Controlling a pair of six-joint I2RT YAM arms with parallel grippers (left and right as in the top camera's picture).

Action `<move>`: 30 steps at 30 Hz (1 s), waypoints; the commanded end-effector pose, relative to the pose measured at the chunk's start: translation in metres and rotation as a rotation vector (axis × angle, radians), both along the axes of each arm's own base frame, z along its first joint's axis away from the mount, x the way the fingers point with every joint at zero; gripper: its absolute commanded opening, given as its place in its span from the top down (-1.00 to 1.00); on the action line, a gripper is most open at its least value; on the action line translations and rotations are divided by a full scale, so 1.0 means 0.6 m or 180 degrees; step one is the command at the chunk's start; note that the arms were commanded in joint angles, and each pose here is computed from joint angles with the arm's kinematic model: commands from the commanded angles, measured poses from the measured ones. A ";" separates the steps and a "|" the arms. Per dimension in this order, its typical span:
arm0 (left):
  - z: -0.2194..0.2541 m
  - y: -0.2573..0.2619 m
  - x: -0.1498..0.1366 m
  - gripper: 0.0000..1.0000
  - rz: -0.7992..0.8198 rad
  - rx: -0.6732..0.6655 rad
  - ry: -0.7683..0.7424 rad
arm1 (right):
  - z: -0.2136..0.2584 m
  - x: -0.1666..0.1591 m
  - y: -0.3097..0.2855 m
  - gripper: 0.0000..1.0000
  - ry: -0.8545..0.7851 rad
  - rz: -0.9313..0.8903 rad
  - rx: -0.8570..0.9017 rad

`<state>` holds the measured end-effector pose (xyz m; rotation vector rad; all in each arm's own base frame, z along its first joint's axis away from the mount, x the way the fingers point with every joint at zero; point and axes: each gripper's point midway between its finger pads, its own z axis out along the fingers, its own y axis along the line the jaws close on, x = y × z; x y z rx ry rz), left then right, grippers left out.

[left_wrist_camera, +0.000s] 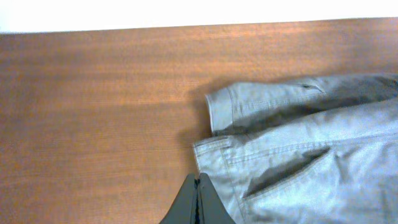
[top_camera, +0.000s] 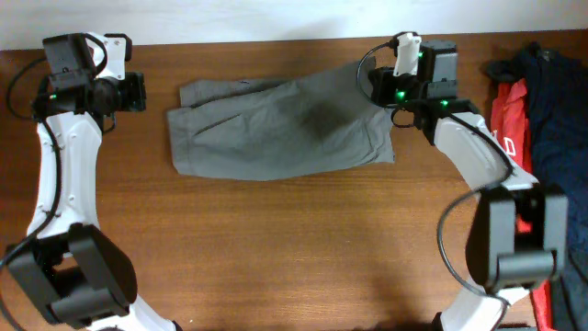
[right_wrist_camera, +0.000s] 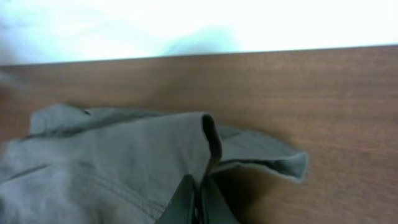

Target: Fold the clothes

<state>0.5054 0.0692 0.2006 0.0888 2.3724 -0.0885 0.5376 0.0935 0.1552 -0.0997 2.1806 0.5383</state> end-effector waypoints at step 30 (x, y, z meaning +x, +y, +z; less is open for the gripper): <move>-0.250 -0.056 0.023 -0.23 -0.0318 -0.0500 0.0831 | -0.056 0.004 -0.051 0.92 0.0415 -0.0280 0.0447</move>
